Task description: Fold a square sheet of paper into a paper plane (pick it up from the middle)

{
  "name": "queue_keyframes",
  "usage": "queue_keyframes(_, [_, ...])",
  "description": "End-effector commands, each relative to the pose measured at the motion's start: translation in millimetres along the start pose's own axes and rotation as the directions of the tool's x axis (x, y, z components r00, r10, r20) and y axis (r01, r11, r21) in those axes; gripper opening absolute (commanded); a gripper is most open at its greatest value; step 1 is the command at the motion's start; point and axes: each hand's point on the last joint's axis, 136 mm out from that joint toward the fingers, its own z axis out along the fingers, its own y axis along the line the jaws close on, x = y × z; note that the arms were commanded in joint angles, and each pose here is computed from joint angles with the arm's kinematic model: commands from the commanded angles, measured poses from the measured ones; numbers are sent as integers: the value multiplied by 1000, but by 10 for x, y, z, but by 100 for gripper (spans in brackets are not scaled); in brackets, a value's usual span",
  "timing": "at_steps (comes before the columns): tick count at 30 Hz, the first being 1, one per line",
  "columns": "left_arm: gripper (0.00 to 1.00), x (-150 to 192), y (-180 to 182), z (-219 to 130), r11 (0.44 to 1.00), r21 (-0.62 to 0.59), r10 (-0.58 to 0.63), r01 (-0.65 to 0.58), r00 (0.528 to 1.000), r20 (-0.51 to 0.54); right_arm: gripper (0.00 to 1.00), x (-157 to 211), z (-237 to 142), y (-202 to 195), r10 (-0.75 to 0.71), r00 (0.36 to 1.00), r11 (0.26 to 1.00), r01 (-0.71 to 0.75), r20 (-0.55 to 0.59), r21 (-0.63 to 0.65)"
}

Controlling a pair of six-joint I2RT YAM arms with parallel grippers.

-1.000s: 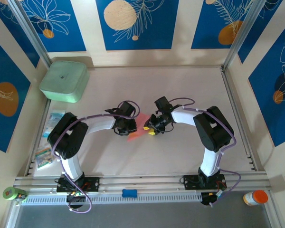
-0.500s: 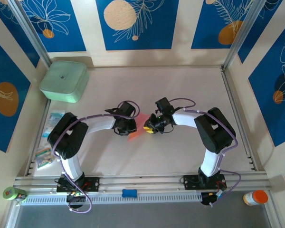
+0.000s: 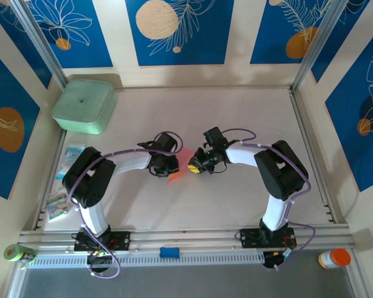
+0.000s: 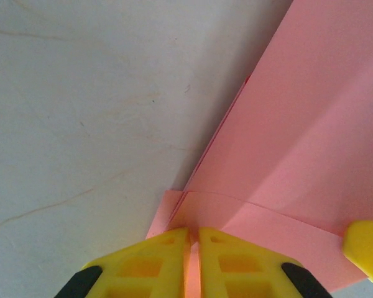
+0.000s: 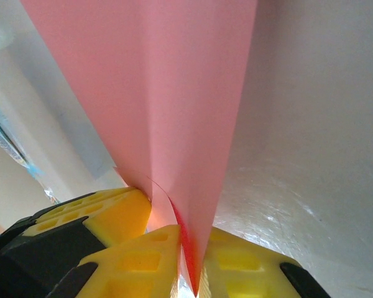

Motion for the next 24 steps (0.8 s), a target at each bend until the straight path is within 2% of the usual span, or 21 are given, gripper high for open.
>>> queue_keyframes(1, [15, 114, 144, 48, 998, -60, -22, 19, 998, -55, 14, -2, 25, -99, 41, 999, 999, -41, -8, 28])
queue_keyframes(4, [15, 106, 143, 44, 998, -60, -22, 19, 998, -53, 12, -32, 17, -117, 43, 999, 998, -43, 6, 34])
queue_keyframes(9, [16, 58, 65, -14, 999, -40, 3, -4, 999, -39, 2, -86, -42, -85, 30, 999, 999, -31, 42, 19])
queue_keyframes(15, [27, -147, -342, -305, 980, 101, 161, -169, 984, 81, 0, -117, -270, -101, -2, 993, 999, -4, 121, 50])
queue_keyframes(17, [32, -176, -467, -394, 955, 138, 244, -262, 960, 136, 0, -129, -368, -146, -5, 988, 998, -6, 153, 69])
queue_keyframes(20, [42, -167, -614, -477, 894, 152, 385, -422, 896, 220, 0, -140, -523, -214, -3, 980, 996, -16, 198, 93])
queue_keyframes(24, [53, -45, -844, -490, 753, 179, 568, -633, 763, 308, 0, -151, -663, -273, 28, 974, 994, -52, 227, 100])
